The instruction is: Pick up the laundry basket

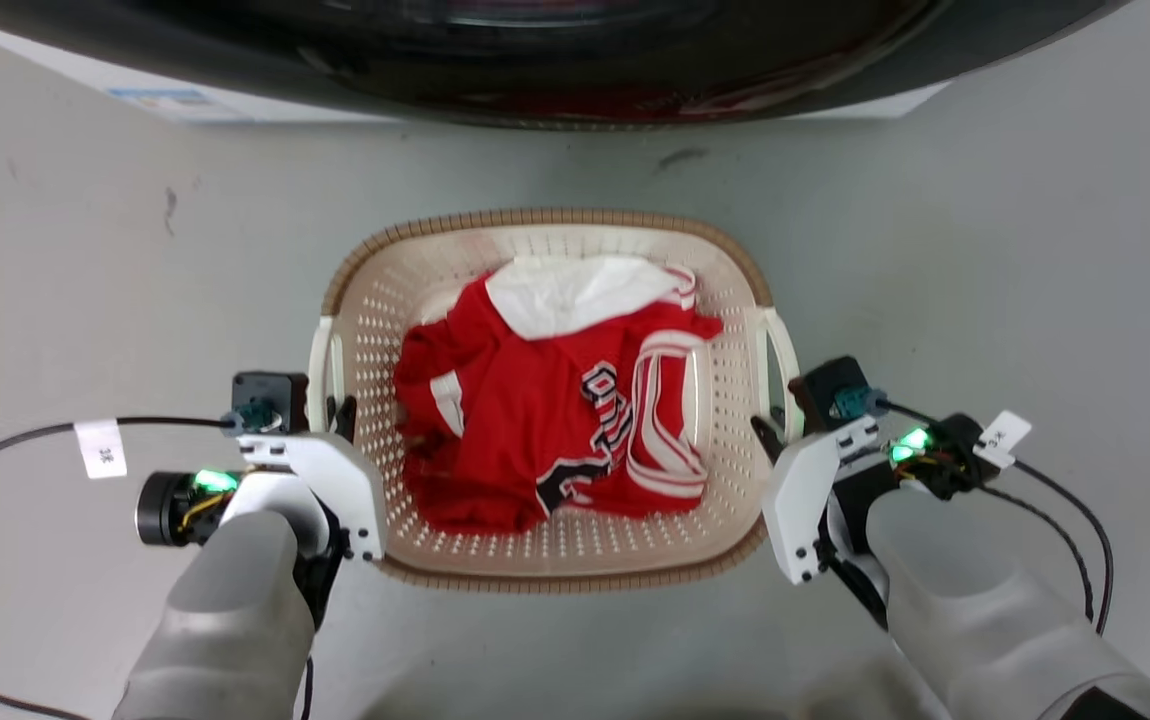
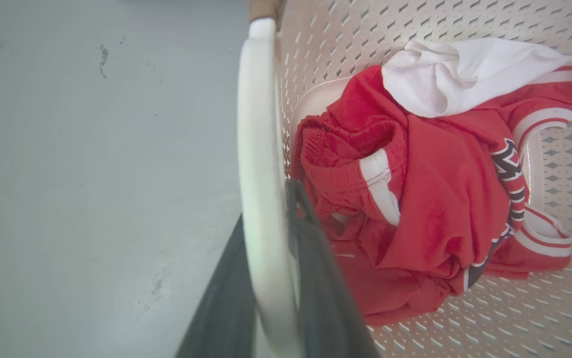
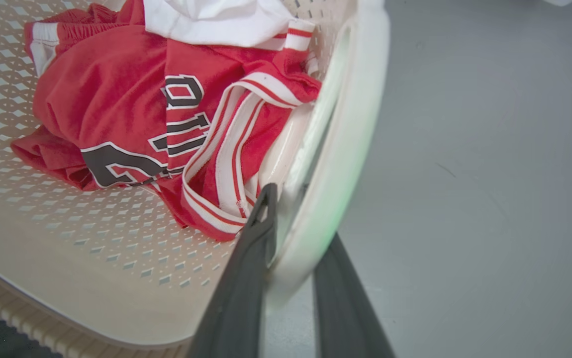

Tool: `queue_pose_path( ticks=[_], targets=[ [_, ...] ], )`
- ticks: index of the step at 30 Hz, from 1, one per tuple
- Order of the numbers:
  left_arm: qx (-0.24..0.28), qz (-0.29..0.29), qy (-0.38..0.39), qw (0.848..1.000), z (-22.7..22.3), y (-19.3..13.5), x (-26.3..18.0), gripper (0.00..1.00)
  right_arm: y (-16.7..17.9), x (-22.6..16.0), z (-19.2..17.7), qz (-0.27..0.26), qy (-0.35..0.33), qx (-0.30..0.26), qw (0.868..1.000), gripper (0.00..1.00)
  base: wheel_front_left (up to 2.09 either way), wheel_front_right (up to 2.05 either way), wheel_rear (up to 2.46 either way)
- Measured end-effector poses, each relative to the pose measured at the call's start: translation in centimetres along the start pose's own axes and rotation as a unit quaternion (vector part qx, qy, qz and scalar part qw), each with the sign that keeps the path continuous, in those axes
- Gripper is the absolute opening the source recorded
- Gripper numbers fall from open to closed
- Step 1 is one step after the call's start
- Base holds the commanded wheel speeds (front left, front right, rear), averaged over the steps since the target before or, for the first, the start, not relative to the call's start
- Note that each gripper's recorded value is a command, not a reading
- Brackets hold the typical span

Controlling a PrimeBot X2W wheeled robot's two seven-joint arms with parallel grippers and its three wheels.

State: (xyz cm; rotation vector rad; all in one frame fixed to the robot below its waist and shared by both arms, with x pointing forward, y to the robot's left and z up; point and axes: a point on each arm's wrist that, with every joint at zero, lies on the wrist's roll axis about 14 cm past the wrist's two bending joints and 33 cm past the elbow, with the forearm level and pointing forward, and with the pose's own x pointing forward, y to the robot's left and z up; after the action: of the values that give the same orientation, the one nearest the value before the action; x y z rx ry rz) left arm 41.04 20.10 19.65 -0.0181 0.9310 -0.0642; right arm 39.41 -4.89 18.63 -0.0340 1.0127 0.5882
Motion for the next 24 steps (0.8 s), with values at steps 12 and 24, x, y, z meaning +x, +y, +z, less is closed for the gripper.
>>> queue_pose_path(
  ticks=[12,24],
  targets=[
    [-0.002,-0.023,-0.001,1.000,0.8,-2.2,-4.1,0.00,0.7,-5.0,0.4,-0.024,0.003,-0.006,1.000,0.00,0.00,0.00,0.00],
    [0.012,-0.043,0.003,0.999,1.8,-3.4,-7.8,0.00,1.5,-9.5,0.3,-0.048,0.009,-0.006,0.999,0.00,0.00,0.00,0.00]
  ],
)
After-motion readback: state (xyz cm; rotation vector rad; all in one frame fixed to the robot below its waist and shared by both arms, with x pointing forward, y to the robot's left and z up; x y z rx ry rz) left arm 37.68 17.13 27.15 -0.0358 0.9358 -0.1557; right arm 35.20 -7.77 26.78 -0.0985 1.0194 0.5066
